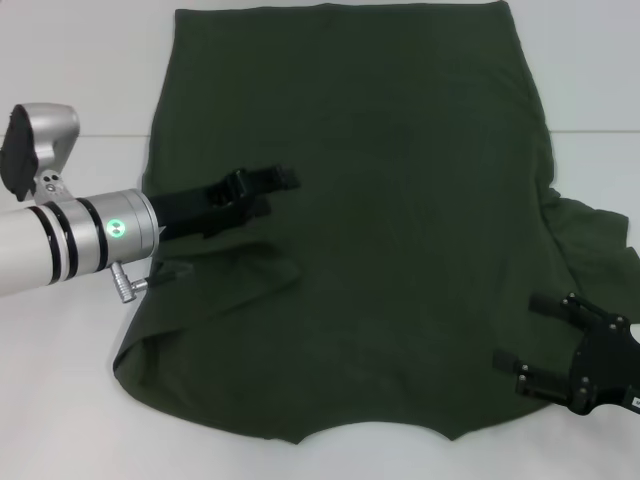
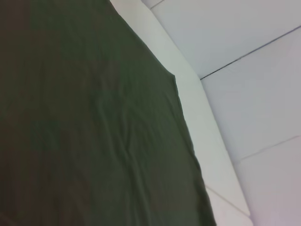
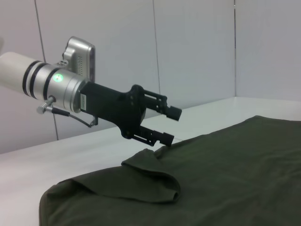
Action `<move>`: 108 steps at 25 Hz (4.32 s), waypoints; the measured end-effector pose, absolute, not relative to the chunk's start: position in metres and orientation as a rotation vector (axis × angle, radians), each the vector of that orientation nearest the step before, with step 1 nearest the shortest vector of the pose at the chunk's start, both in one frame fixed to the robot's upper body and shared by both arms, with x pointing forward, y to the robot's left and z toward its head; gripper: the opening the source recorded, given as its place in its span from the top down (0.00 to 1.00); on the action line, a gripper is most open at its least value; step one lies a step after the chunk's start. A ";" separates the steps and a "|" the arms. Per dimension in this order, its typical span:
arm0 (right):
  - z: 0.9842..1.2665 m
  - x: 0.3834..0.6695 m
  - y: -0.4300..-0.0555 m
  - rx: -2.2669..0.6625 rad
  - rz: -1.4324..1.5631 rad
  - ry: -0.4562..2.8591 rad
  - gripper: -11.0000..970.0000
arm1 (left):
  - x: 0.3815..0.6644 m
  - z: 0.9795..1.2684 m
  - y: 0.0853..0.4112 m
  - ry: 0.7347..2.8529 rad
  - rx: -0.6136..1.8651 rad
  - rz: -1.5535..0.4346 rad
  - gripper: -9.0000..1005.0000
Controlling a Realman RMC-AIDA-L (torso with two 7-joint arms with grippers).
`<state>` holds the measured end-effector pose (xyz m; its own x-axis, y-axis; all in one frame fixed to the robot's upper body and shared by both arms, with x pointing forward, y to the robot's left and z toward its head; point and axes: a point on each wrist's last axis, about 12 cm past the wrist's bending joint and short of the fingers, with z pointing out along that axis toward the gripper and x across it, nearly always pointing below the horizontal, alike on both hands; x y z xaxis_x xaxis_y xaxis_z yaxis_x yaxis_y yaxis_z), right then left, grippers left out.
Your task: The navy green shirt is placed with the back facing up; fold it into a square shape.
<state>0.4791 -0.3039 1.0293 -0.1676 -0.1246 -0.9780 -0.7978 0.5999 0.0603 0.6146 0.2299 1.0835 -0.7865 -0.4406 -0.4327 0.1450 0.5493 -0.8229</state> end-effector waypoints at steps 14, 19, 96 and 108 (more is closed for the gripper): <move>1.028 0.482 -0.304 -0.766 0.707 1.665 0.02 | 0.574 1.060 0.302 2.144 -0.580 -1.269 0.34; 1.028 0.482 -0.303 -0.767 0.709 1.667 0.02 | 0.574 1.055 0.295 2.169 -0.589 -1.278 0.34; 1.028 0.483 -0.303 -0.750 0.707 1.673 0.02 | 0.577 1.055 0.314 2.108 -0.622 -1.163 0.34; 1.027 0.483 -0.303 -0.748 0.711 1.674 0.02 | 0.586 1.043 0.309 2.148 -0.658 -1.019 0.34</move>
<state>0.4827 -0.3027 1.0271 -0.1851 -0.1149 -0.9760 -0.7821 0.6186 0.0755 0.5865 0.3094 1.0434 -0.6545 -0.6714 -0.3477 -0.1556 0.5696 -0.8071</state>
